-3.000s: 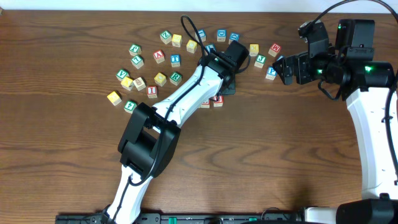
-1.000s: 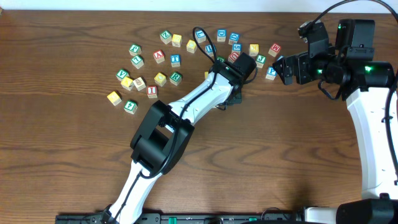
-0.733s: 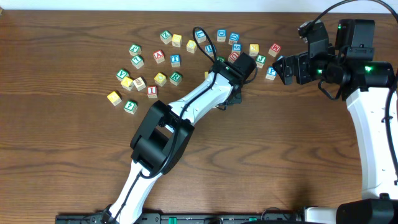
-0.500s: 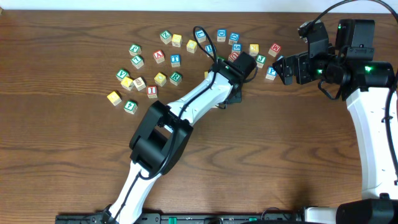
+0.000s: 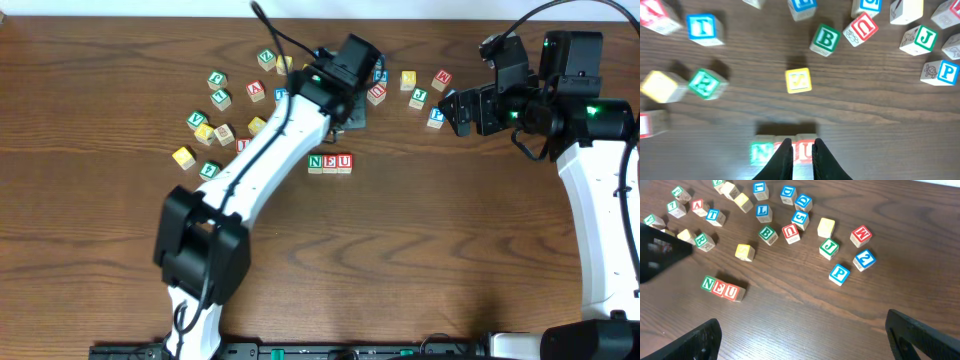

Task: Spell out NEURIPS
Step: 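Retract the left gripper toward the upper-left block cluster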

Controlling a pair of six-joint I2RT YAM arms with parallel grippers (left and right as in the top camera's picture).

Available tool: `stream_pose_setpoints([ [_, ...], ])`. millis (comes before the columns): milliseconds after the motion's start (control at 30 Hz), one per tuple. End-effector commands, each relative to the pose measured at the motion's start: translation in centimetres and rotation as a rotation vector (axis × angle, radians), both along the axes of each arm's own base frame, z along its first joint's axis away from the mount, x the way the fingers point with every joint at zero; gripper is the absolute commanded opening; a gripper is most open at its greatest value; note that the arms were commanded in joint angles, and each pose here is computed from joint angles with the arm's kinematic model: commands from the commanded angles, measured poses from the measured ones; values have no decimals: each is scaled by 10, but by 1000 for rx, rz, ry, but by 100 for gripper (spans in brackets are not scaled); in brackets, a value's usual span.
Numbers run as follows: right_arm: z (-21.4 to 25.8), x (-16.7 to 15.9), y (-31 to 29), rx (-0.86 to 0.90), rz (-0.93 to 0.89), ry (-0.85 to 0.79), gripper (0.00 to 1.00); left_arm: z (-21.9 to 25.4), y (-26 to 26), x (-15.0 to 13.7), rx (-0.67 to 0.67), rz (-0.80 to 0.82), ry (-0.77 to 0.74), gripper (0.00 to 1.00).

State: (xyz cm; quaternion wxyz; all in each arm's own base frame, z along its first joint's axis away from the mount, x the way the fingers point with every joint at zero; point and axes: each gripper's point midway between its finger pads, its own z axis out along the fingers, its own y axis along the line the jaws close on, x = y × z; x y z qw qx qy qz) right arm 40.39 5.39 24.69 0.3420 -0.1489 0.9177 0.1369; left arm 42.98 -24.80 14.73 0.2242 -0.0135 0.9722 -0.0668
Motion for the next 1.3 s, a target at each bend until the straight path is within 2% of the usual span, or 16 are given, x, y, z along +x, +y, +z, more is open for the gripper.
stream_pose_setpoints([
  [0, 10, 2, 2, 16, 5, -22, 99, 39, 23, 4, 10, -26, -58, 15],
  [400, 10, 2, 2, 16, 5, -22, 99, 51, 137, -9, 96, 128, 67, 15],
  [433, 10, 2, 2, 16, 5, -22, 99, 50, 143, -9, 98, 142, 73, 21],
  [500, 10, 2, 2, 16, 5, -22, 99, 49, 154, -9, 101, 164, 85, 25],
  [733, 10, 2, 2, 16, 4, -22, 99, 47, 170, -12, 112, 191, 110, 31],
  [900, 10, 2, 2, 16, 5, -22, 99, 46, 171, -15, 130, 156, 121, 43],
  [1067, 10, 3, 2, 17, 5, -24, 99, 46, 171, -15, 130, 156, 123, 51],
  [1267, 14, -1, 15, 80, 57, -24, 99, 46, 171, -15, 131, 156, 123, 51],
])
